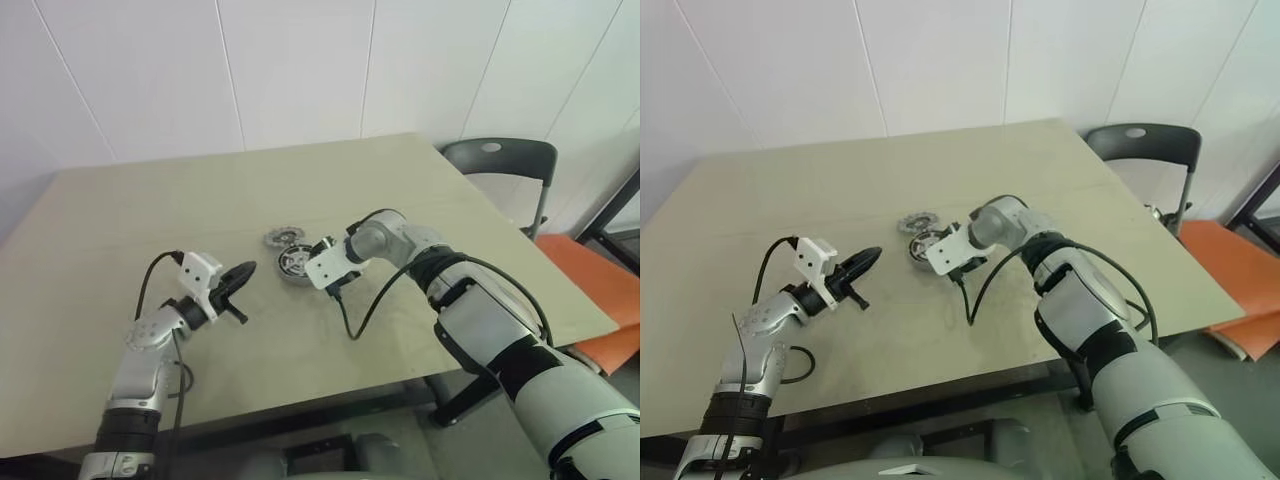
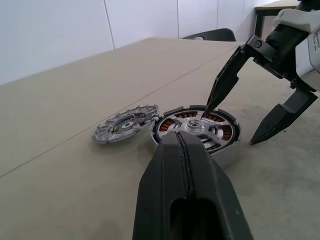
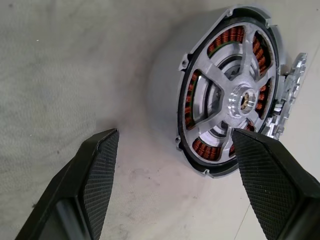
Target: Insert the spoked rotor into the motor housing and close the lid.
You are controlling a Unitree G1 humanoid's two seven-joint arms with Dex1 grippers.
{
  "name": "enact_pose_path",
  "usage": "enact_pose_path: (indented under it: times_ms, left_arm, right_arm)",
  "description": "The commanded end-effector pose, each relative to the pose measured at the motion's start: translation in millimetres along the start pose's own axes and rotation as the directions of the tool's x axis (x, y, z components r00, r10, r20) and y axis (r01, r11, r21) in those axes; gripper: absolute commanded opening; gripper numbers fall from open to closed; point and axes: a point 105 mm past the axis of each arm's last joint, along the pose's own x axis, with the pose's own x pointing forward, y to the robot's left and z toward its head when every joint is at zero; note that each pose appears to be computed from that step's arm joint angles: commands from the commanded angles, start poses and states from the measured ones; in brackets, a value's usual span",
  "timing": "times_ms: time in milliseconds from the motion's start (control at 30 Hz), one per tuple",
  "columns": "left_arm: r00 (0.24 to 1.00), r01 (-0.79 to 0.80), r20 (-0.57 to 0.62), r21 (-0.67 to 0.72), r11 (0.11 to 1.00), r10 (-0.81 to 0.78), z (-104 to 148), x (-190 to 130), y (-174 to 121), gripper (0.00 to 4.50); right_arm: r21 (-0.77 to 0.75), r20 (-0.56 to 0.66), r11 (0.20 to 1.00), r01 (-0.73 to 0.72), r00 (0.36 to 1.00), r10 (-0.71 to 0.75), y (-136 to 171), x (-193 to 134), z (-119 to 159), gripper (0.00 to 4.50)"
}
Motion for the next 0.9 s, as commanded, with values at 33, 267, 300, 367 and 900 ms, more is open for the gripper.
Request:
enact_pose_path:
  times_ms: [33, 267, 300, 367, 900]
  left_arm:
    - [1.000, 0.006, 0.022, 0.024, 1.000, -0.007, 9, 3, 0, 0.00]
    - [1.000, 0.003, 0.016, 0.024, 1.000, -0.003, 9, 1, 1, 0.00]
    - [1.000, 0.002, 0.016, 0.024, 1.000, -0.002, 9, 1, 1, 0.00]
    - [1.000, 0.001, 0.016, 0.024, 1.000, -0.001, 9, 1, 2, 0.00]
    - [1.000, -0.020, 0.007, 0.030, 0.999, 0.020, 5, 1, 3, 0.00]
  right_arm:
    - [-0.022, 0.009, 0.999, 0.045, 0.999, -0.044, -13, -1, 8, 3.76]
    - [-0.007, -0.003, 1.000, 0.029, 1.000, -0.029, -11, -3, 3, 3.20]
    - [-0.004, -0.002, 1.000, 0.023, 1.000, -0.023, -10, -3, 3, 2.90]
    - [-0.003, -0.001, 1.000, 0.022, 1.000, -0.022, -10, -4, 2, 2.22]
    - [0.226, 0.158, 0.974, -0.010, 0.987, -0.027, -3, -12, 9, 0.10]
